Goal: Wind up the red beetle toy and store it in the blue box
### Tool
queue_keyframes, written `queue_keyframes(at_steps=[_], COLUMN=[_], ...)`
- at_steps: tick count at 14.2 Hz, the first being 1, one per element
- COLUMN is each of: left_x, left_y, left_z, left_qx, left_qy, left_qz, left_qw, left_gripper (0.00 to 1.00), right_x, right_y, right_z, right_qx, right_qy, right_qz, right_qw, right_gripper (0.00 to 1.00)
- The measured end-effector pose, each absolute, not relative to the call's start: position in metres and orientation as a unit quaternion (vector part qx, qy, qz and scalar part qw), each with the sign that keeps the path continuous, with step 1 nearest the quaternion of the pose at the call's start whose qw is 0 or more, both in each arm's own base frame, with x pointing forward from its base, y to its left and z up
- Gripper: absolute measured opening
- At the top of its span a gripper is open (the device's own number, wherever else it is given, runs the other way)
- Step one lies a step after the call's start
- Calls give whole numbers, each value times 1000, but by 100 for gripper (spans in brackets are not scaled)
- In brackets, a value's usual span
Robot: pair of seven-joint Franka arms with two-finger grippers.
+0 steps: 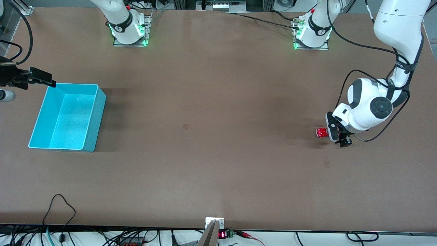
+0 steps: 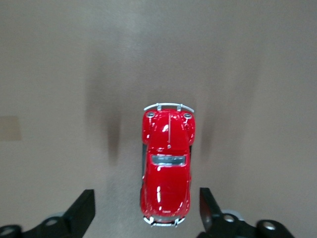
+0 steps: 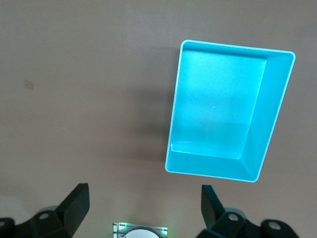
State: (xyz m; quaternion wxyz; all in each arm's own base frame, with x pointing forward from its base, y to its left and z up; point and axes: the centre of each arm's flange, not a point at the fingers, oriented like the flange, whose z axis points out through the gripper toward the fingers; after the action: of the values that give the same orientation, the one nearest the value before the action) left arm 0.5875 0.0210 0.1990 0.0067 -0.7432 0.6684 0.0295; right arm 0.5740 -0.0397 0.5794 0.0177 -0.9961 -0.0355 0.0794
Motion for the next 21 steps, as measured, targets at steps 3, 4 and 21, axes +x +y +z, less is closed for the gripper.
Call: queue_keyframes(at_steps=[3,4,21], left_x=[586,586,583], left_y=[20,19,52], left_z=[194,194,194], left_qx=[-741,-740,-747], left_qy=[671,672,664], left_qz=[32,32,40], left_qw=[3,3,-6], left_gripper=[74,71,42], right_x=[574,574,576], right_y=[-40,-40,-32], right_z=[579,579,580], right_qx=[-996,-996,-996], right_qy=[-35,-35,-43], right_qz=[79,79,74], right_qw=[18,18,15], right_gripper=[100,100,100])
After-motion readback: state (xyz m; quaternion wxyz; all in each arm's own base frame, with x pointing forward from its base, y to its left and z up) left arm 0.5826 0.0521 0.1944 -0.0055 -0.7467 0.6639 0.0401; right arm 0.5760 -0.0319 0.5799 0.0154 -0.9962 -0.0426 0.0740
